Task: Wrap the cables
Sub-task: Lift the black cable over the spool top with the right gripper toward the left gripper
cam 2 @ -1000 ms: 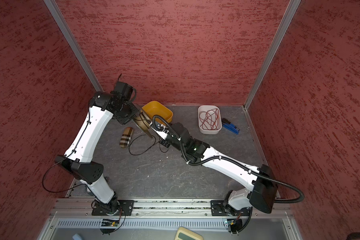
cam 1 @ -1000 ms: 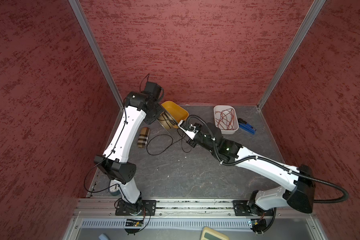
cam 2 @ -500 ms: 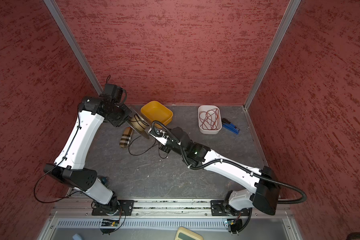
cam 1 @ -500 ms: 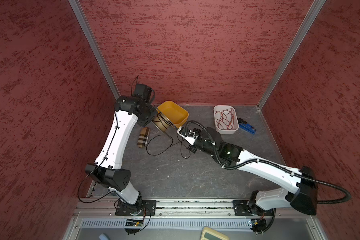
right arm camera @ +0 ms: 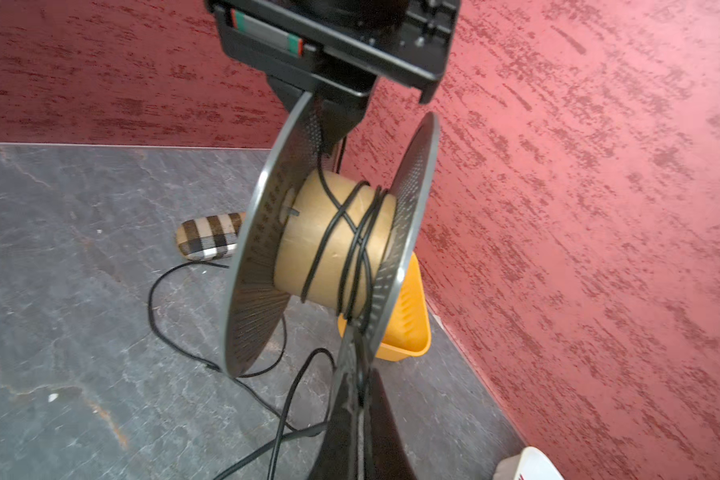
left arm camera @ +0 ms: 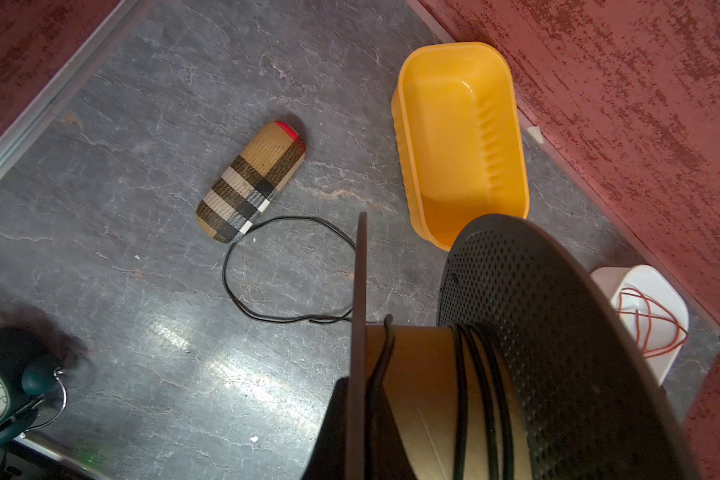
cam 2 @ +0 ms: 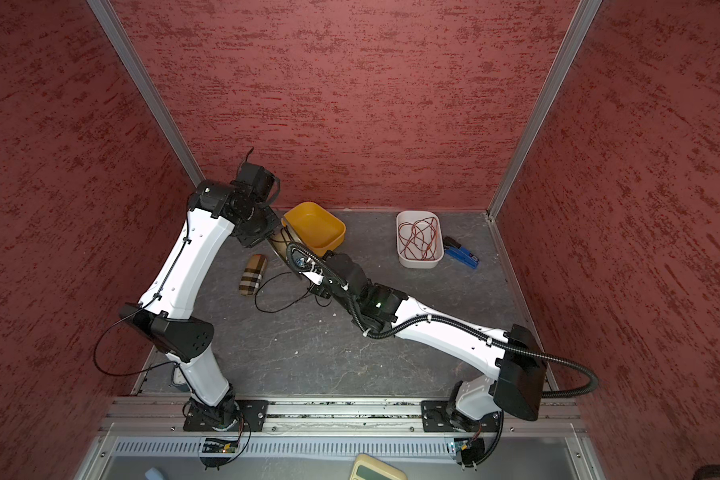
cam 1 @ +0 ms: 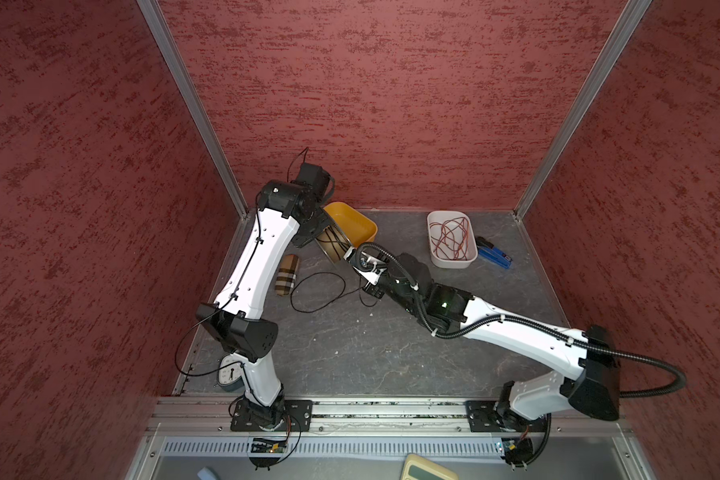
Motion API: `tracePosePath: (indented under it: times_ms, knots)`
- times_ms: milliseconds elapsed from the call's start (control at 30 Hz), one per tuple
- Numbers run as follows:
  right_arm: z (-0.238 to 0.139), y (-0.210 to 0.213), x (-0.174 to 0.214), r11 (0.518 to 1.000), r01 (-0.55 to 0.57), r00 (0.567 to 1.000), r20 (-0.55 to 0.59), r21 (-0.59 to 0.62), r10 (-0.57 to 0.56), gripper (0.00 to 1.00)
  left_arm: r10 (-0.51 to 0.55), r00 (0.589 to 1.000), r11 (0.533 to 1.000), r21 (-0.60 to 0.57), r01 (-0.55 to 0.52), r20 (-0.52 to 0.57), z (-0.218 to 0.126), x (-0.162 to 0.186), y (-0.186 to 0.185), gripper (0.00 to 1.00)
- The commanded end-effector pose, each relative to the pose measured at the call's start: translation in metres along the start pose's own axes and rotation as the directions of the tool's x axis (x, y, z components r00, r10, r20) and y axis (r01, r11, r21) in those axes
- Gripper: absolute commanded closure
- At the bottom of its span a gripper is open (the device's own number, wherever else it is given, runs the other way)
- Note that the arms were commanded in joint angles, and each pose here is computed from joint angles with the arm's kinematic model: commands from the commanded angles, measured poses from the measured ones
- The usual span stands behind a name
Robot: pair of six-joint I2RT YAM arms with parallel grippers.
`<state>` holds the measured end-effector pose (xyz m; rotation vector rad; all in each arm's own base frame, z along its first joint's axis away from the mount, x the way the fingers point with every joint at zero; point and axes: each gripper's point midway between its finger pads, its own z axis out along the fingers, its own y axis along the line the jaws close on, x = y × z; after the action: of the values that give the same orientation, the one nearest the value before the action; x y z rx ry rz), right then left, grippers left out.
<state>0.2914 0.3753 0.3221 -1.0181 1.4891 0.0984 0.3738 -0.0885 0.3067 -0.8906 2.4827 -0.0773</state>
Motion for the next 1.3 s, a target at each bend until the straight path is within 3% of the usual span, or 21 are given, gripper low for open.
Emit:
tracePosePath:
  times_ms: [0,233,367,567,800,1000,1267]
  knots:
    - [-0.015,-0.041,-0.048,0.984,-0.053,0.992,0.121,0.169,0.032,1.0,0.041,0.994,0.997,-0.065,-0.035,0.106,-0.005,-0.019,0.009,1.0]
    - [-0.007,-0.052,-0.042,0.965,-0.08,0.994,0.098,0.248,0.057,1.0,0.151,0.985,0.986,-0.086,-0.144,0.083,-0.005,-0.013,0.006,1.0]
    - [0.0,-0.056,-0.049,0.965,-0.092,0.992,0.112,0.246,0.066,0.99,0.256,0.967,0.967,-0.009,-0.256,0.016,-0.003,0.002,-0.012,1.0]
    - [0.009,-0.065,-0.061,0.974,-0.159,0.98,0.142,0.163,0.136,0.94,0.321,0.947,0.946,0.039,-0.321,0.001,-0.004,0.008,-0.021,1.0]
    - [0.023,-0.074,-0.048,0.97,-0.202,0.977,0.098,0.132,0.19,0.93,0.404,0.915,0.913,0.067,-0.403,-0.004,-0.008,0.012,-0.023,1.0]
    - [0.022,-0.079,-0.047,0.971,-0.204,0.976,0.106,0.125,0.192,0.92,0.423,0.906,0.904,0.077,-0.421,-0.012,-0.009,0.013,-0.023,1.0]
    - [0.026,-0.071,-0.051,0.975,-0.221,0.967,0.135,0.025,0.216,0.87,0.48,0.876,0.872,0.14,-0.47,-0.047,-0.006,0.028,-0.038,1.0]
